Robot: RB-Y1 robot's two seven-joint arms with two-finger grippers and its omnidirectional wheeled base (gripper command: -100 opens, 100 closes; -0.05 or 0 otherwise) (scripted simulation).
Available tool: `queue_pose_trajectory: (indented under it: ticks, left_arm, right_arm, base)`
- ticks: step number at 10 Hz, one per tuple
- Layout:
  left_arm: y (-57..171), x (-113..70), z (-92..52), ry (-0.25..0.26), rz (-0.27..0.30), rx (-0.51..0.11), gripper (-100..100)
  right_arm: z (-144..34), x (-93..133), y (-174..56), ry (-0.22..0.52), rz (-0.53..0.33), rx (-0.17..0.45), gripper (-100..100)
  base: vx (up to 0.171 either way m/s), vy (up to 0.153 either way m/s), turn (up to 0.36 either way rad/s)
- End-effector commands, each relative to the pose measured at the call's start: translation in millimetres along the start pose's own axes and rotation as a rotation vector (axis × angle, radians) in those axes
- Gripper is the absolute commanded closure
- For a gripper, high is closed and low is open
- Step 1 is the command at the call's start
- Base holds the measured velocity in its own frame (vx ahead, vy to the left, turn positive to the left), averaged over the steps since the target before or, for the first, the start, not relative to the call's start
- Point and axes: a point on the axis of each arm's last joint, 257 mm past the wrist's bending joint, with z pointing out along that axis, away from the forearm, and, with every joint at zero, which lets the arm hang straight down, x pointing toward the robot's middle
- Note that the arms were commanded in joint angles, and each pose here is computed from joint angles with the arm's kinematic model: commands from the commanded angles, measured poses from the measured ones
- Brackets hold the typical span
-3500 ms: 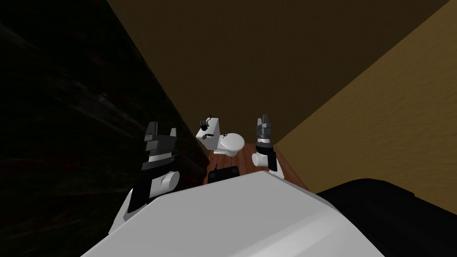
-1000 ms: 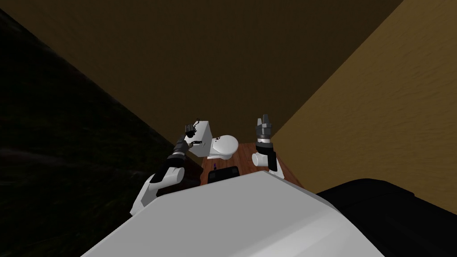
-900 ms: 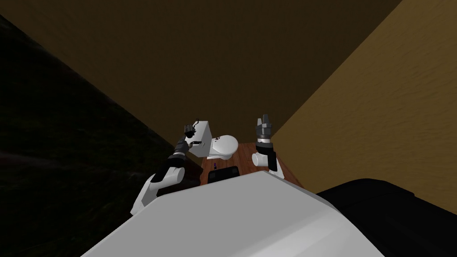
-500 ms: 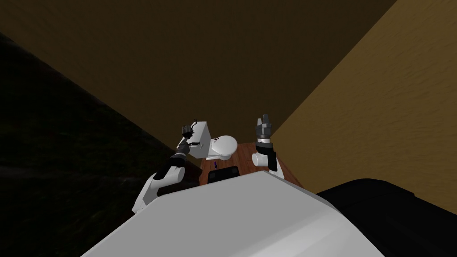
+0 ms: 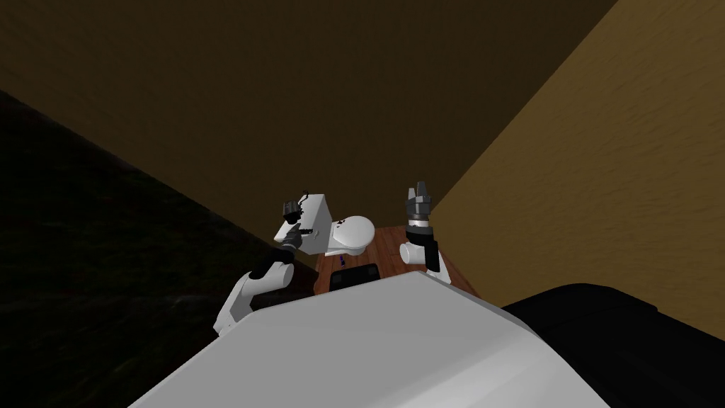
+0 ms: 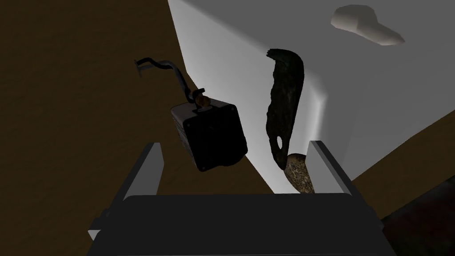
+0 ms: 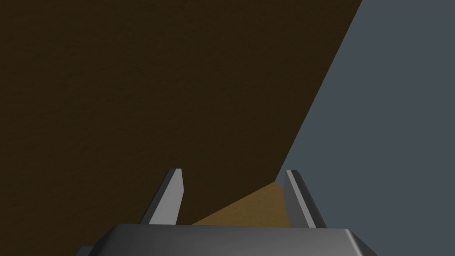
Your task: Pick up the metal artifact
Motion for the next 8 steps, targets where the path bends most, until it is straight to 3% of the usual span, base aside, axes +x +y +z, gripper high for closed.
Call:
queue_pose_trajectory:
  ticks: [1,6,7,8]
  left_arm:
    - [20,-2.8,0.9,0.0,0.018,-0.066,-100]
    - [50,-6.7,2.5,-0.001,0.048,-0.17,-100]
    - [47,-6.1,3.3,-0.001,0.044,-0.157,-100]
    - [48,-6.2,3.3,-0.001,0.045,-0.161,0]
  right_arm:
    - [0.0,0,0,0.0,0.0,0.0,0]
    - [0.0,0,0,0.0,0.0,0.0,0]
    - [0.0,0,0,0.0,0.0,0.0,0]
    - [0.0,0,0,0.0,0.0,0.0,0]
  base:
    - [0.04,-0.032,-0.058]
    - [0.023,-0.018,-0.032]
    - [0.009,-0.007,0.0]
    - [0.0,0.0,0.0]
